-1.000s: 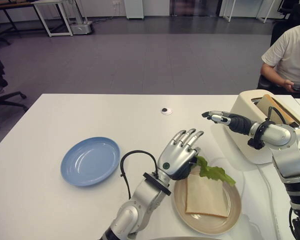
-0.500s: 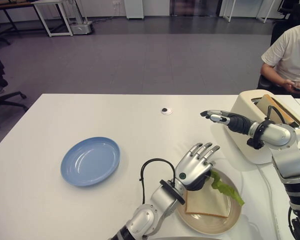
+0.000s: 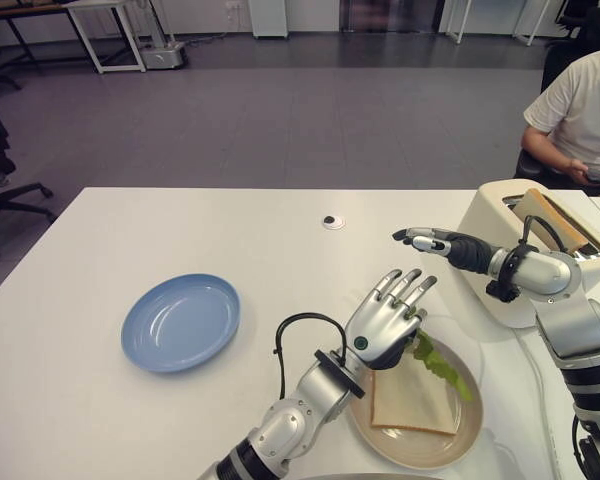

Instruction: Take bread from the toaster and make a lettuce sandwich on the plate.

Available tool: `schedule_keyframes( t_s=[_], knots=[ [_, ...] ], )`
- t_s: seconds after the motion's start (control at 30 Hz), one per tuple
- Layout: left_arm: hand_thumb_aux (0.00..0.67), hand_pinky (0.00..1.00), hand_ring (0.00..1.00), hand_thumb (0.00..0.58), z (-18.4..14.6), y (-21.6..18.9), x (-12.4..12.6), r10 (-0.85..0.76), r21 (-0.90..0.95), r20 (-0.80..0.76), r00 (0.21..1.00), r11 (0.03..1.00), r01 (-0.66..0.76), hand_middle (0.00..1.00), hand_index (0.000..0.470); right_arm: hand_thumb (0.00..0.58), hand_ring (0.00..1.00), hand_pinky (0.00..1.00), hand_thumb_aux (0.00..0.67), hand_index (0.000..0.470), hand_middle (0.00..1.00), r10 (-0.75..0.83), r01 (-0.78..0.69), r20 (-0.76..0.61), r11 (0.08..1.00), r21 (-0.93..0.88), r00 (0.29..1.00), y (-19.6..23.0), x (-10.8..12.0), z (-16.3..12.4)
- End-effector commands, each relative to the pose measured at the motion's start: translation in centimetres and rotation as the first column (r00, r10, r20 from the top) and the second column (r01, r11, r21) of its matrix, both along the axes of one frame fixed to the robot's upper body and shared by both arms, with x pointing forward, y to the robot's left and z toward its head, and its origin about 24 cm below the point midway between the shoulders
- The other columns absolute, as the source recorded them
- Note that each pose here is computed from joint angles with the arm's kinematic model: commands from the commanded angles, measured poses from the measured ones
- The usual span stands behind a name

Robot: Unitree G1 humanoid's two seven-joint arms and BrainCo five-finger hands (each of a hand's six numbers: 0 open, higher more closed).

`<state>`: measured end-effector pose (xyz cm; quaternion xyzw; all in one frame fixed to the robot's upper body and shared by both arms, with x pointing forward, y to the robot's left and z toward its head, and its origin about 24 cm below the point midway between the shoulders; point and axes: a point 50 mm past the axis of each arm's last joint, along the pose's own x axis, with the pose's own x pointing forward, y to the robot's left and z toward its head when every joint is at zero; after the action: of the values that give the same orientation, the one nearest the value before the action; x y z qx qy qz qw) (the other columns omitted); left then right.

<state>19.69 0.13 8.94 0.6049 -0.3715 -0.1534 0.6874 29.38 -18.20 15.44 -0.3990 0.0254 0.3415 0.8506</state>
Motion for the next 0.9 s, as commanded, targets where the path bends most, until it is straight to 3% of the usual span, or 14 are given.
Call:
schedule_keyframes(
  t_s=[0.03,0.3,0.33,0.37,0.4,0.43,0.47,0.5,0.53,0.6,0.63,0.67,0.9],
  knots=[
    [0.670,0.00,0.00,0.580,-0.3,-0.5,-0.3,-0.046,0.089,0.060,0.997,0.995,0.041,0.00,0.470,0.000,0.00,0.00,0.000,0.000,0.00,0.010,-0.010,-0.003,1.000,-0.017,1.000,0.2,0.0,0.0],
    [0.670,0.00,0.00,0.580,-2.3,-0.5,-0.7,-0.106,0.233,-0.031,0.994,0.966,0.111,0.00,0.470,0.000,0.00,0.00,0.000,0.000,0.00,0.005,-0.005,0.016,1.000,-0.003,1.000,0.4,0.0,0.1],
    [0.649,0.00,0.00,0.579,-2.5,-0.5,-0.7,-0.118,0.251,-0.049,0.992,0.960,0.127,0.00,0.455,0.000,0.00,0.00,0.000,0.000,0.00,0.004,-0.004,0.019,1.000,0.001,1.000,0.4,-0.1,0.2],
    [0.575,0.00,0.00,0.568,-2.7,-0.3,-0.7,-0.122,0.277,-0.069,0.990,0.951,0.136,0.00,0.404,0.000,0.00,0.00,0.000,0.000,0.00,0.004,-0.005,0.022,1.000,0.003,1.000,0.5,0.0,0.2],
    [0.562,0.00,0.00,0.565,-2.7,-0.1,-0.7,-0.125,0.292,-0.085,0.988,0.945,0.145,0.00,0.394,0.000,0.00,0.00,0.000,0.000,0.00,0.003,-0.003,0.023,1.000,0.005,1.000,0.5,-0.1,0.2],
    [0.654,0.00,0.00,0.580,-2.7,0.3,-0.7,-0.120,0.307,-0.102,0.987,0.940,0.146,0.00,0.459,0.000,0.00,0.00,0.000,0.000,0.00,-0.001,0.000,0.024,1.000,0.006,1.000,0.5,-0.1,0.2],
    [0.649,0.00,0.00,0.579,-2.6,0.7,-0.8,-0.122,0.325,-0.115,0.986,0.933,0.154,0.00,0.455,0.000,0.00,0.00,0.000,0.000,0.00,-0.004,0.004,0.024,1.000,0.008,1.000,0.4,-0.1,0.2],
    [0.631,0.00,0.00,0.578,-2.4,1.0,-1.0,-0.131,0.332,-0.129,0.983,0.929,0.167,0.00,0.442,0.000,0.00,0.00,0.000,0.000,0.00,-0.008,0.008,0.024,1.000,0.010,1.000,0.4,-0.2,0.2],
    [0.560,0.00,0.00,0.564,-2.4,1.3,-1.1,-0.140,0.342,-0.144,0.980,0.922,0.183,0.00,0.393,0.000,0.00,0.00,0.000,0.000,0.00,-0.011,0.011,0.025,1.000,0.011,1.000,0.4,-0.2,0.2],
    [0.339,0.00,0.00,0.438,-2.3,1.6,-1.4,-0.155,0.356,-0.160,0.975,0.912,0.203,0.00,0.238,0.000,0.00,0.00,0.000,0.000,0.00,-0.017,0.016,0.026,1.000,0.014,1.000,0.4,-0.3,0.1],
    [0.226,0.00,0.00,0.325,-2.3,1.7,-1.4,-0.154,0.356,-0.167,0.974,0.911,0.206,0.00,0.159,0.000,0.00,0.00,0.000,0.000,0.00,-0.016,0.016,0.026,1.000,0.015,1.000,0.4,-0.4,0.1],
    [0.000,0.00,0.00,0.000,-2.2,1.7,-1.3,-0.150,0.358,-0.172,0.974,0.911,0.203,0.00,0.000,0.000,0.00,0.00,0.000,0.000,0.00,-0.016,0.015,0.026,1.000,0.016,1.000,0.5,-0.4,0.1],
    [0.000,0.00,0.00,0.000,-1.1,2.2,-0.5,-0.086,0.329,-0.155,0.984,0.935,0.133,0.00,0.000,0.000,0.00,0.00,0.000,0.000,0.00,-0.008,0.007,0.028,1.000,0.016,1.000,0.6,-0.1,0.1]
  ],
)
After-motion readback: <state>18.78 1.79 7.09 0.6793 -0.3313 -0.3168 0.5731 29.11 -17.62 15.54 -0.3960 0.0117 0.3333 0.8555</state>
